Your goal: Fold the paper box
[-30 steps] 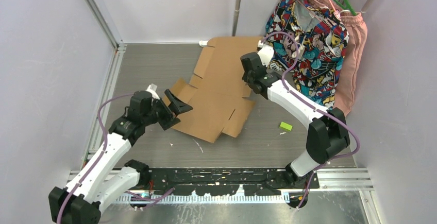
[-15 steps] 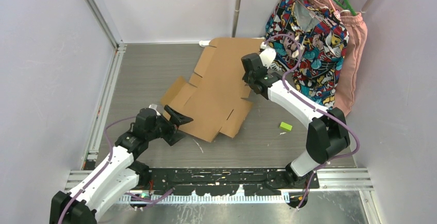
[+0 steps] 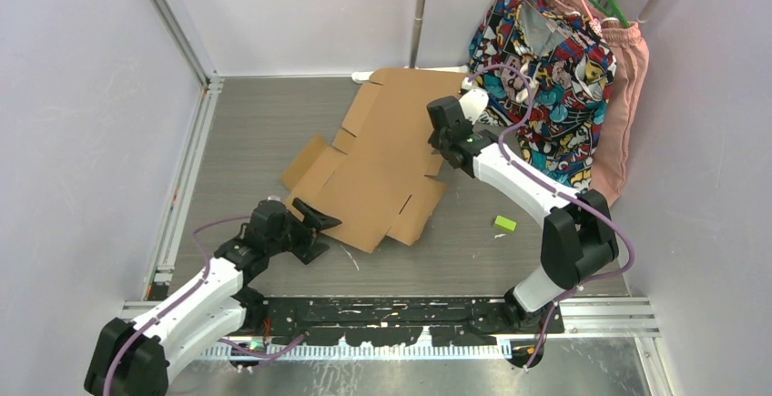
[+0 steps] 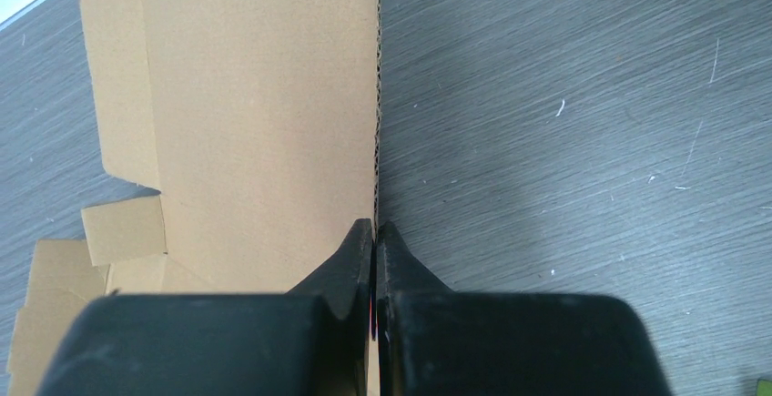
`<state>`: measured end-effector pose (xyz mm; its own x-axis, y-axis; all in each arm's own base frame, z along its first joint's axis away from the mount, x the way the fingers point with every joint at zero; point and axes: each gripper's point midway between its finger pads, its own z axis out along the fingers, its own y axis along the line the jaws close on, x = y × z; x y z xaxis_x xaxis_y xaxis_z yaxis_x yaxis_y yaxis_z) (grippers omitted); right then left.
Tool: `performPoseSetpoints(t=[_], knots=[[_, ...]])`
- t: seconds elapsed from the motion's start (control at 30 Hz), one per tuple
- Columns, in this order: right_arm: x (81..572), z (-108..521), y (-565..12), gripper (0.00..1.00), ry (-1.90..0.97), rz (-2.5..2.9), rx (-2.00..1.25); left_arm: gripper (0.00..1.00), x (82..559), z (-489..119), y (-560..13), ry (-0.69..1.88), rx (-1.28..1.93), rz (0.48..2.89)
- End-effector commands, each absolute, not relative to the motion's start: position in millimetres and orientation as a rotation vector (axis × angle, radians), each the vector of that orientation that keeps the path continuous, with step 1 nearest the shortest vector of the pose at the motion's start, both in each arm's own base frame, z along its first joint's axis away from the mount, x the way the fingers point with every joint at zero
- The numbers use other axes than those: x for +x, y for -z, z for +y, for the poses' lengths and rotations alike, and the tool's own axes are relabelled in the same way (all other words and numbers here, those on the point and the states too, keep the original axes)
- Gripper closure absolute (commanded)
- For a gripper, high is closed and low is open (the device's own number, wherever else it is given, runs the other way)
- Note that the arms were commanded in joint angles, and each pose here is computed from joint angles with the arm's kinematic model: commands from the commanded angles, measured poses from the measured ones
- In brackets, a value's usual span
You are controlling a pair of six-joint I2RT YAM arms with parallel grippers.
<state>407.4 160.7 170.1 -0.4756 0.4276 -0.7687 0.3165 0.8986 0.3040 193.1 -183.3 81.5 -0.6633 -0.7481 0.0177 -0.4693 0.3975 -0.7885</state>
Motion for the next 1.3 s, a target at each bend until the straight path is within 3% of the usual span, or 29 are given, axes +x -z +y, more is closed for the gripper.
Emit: performPoseSetpoints(t=[0.0,0.37,0.87,1.27], knots=[[415.9,163.5,-194.3,0.99,-0.223,2.015,0.584,0.25,211.1,-185.3,-84.4,1.153,-1.046,2.244],[403.5,162.7,-183.7,0.99,-0.255,2.037,0.595,0.39,236.4,-185.3,-88.0,1.056,-1.021,2.233],[369.5,168.3,-143.3,0.99,-0.311,2.142,0.55,0.95,259.2,-198.2,-87.7,0.954,-0.867,2.345],[344.5,181.1,-123.7,0.99,-0.393,2.22,0.496,1.0,267.5,-197.4,-172.5,0.761,-0.406,2.483]])
